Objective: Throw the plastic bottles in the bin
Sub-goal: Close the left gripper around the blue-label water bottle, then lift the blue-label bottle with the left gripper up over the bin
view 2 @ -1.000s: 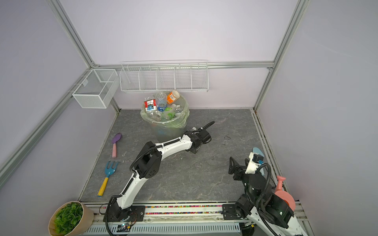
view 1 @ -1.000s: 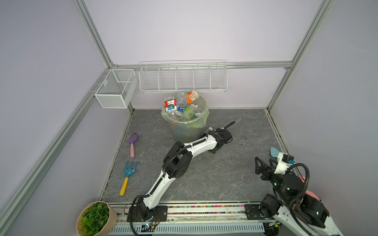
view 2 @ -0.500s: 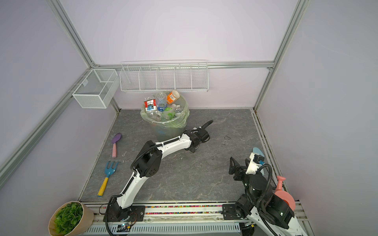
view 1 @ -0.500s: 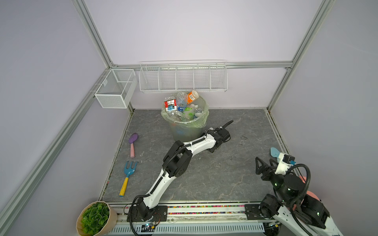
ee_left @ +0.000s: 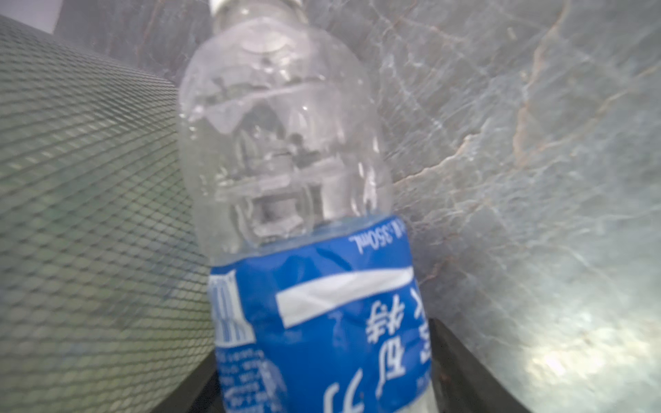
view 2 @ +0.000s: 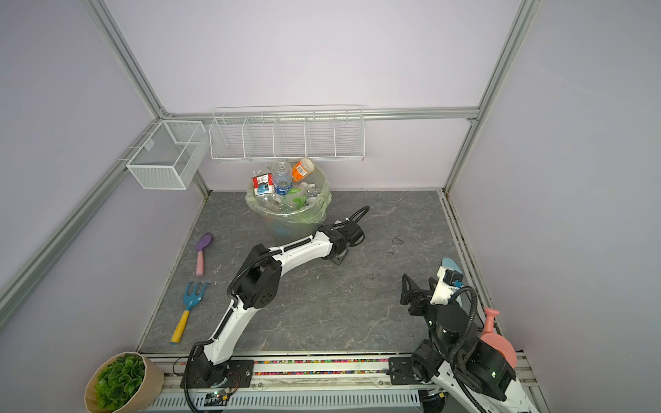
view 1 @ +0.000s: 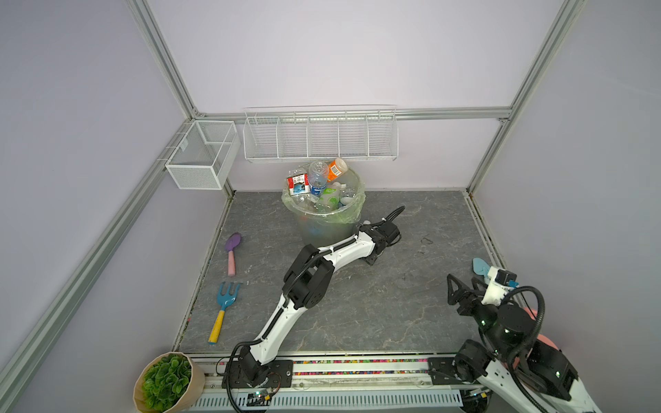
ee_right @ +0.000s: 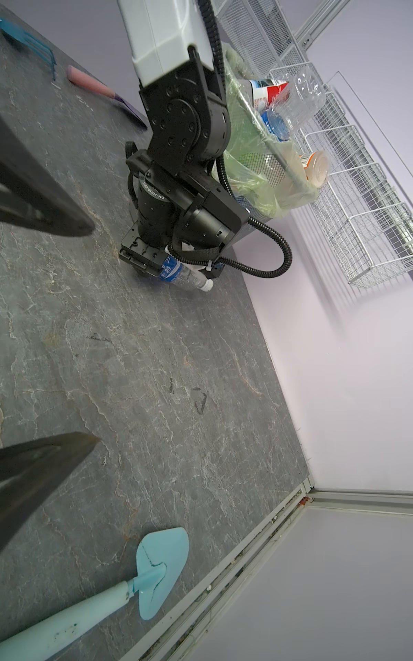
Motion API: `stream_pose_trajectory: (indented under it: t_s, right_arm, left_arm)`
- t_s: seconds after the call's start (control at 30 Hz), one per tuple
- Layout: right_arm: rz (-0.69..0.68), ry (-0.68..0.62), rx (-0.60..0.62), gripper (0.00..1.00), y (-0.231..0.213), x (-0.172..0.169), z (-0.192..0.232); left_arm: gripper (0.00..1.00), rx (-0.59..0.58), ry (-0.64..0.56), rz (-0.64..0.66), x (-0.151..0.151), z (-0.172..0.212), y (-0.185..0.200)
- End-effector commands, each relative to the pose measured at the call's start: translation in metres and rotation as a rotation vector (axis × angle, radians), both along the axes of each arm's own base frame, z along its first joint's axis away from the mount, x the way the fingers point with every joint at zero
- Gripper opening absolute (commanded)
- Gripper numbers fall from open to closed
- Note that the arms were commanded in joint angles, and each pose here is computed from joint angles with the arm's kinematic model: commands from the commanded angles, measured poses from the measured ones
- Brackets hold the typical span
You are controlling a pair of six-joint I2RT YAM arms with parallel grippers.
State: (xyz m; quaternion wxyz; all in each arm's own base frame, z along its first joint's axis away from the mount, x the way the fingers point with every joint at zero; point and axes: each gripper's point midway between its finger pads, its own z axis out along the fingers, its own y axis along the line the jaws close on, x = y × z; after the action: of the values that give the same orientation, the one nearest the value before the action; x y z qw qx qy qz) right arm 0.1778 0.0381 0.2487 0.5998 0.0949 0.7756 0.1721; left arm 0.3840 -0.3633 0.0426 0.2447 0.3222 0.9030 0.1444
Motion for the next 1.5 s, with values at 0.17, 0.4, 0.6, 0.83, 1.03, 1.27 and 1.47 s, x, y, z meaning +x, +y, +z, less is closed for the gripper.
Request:
stream_pose_trajectory:
  t_s: [0.17,0.4,0.6,0.83,1.03,1.27,1.47]
  right_arm:
    - [-0.005,-0.006,0.03,0.88,-0.002,-0.002,0.009]
    - [-0.015,0.002,0.041,0.88,-0.008,-0.007,0.006]
    - [-0.033,-0.001,0.055,0.88,-0.016,-0.013,0.005]
    - [-0.054,-0.002,0.057,0.88,-0.021,-0.014,0.004]
    - [-0.076,0.005,0.061,0.88,-0.025,-0.014,0.003]
    - [-0.12,0.009,0.068,0.88,-0.035,-0.016,0.001]
    - [-0.127,0.006,0.075,0.88,-0.037,-0.017,0.002]
  left_arm:
    - [0.66,-0.074,0.042,-0.039,-0.008,0.013,-0.013]
    - [0.55,-0.094,0.031,-0.032,-0.007,0.022,-0.014]
    - [0.47,-0.126,0.011,-0.019,-0.01,0.044,-0.011]
    - [0.44,-0.191,-0.054,-0.043,-0.023,0.096,-0.013]
    - [0.42,-0.247,-0.119,-0.098,-0.041,0.15,-0.02]
    - [0.39,-0.393,-0.233,-0.193,-0.069,0.246,-0.031]
    - [0.38,-0.586,-0.379,-0.226,-0.085,0.338,-0.014]
